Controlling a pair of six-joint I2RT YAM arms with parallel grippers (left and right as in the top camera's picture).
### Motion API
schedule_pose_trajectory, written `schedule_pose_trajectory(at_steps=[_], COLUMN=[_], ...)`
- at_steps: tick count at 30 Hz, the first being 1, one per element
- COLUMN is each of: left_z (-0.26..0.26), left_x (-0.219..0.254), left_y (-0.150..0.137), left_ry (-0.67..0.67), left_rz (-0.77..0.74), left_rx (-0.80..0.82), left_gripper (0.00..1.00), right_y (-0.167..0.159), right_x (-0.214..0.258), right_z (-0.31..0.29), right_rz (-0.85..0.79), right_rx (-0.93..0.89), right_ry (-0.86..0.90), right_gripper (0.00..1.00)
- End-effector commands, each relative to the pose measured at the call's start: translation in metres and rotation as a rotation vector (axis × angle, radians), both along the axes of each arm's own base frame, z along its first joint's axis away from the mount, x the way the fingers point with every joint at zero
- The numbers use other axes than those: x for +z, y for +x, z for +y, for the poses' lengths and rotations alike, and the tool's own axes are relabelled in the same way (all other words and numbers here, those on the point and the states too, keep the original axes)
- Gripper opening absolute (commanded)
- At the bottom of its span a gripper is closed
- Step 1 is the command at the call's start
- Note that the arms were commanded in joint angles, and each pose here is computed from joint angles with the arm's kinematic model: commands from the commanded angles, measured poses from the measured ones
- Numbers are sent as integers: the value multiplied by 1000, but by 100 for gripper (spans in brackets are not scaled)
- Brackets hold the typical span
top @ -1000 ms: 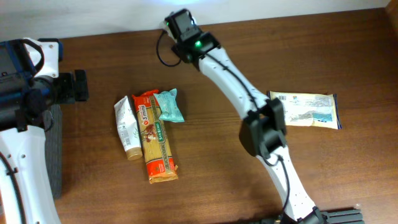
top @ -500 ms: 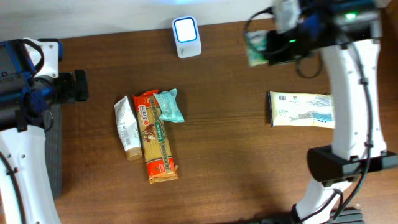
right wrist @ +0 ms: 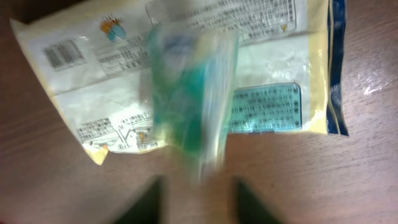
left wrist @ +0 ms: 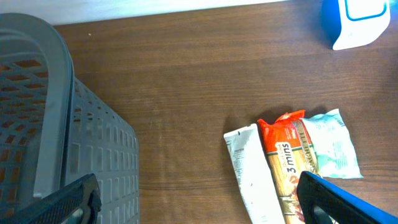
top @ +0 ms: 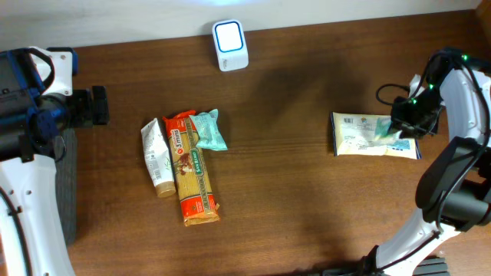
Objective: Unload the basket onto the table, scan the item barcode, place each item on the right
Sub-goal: 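Carry the teal packet right and drop it onto the snack bag, then reach the right gripper to the mint-green bag and pull it out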
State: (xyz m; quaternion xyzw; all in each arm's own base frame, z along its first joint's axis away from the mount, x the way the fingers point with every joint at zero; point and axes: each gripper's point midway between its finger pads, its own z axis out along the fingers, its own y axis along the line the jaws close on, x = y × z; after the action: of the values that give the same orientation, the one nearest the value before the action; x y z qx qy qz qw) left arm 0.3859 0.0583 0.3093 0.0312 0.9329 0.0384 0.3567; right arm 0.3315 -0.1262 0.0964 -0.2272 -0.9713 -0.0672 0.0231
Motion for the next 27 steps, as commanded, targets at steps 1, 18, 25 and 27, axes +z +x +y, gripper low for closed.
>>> schedule_pose_trajectory(at_steps=[1, 18, 25, 27], left_z=[-1, -1, -1, -1], left_x=[5, 5, 5, 5], left_y=[-2, -2, -2, -2], left_ry=[3, 3, 3, 3], left_rz=[-14, -14, -14, -14], left_rx=[-14, -14, -14, -14], left_gripper=[99, 99, 99, 99], right_y=[2, 92, 79, 82], right_x=[9, 44, -53, -70], right_z=[4, 371, 441, 450], right_rz=[-26, -359, -248, -245], right_rx=[-7, 681, 709, 662], right_ry=[21, 345, 288, 259], right_gripper=[69, 76, 56, 53])
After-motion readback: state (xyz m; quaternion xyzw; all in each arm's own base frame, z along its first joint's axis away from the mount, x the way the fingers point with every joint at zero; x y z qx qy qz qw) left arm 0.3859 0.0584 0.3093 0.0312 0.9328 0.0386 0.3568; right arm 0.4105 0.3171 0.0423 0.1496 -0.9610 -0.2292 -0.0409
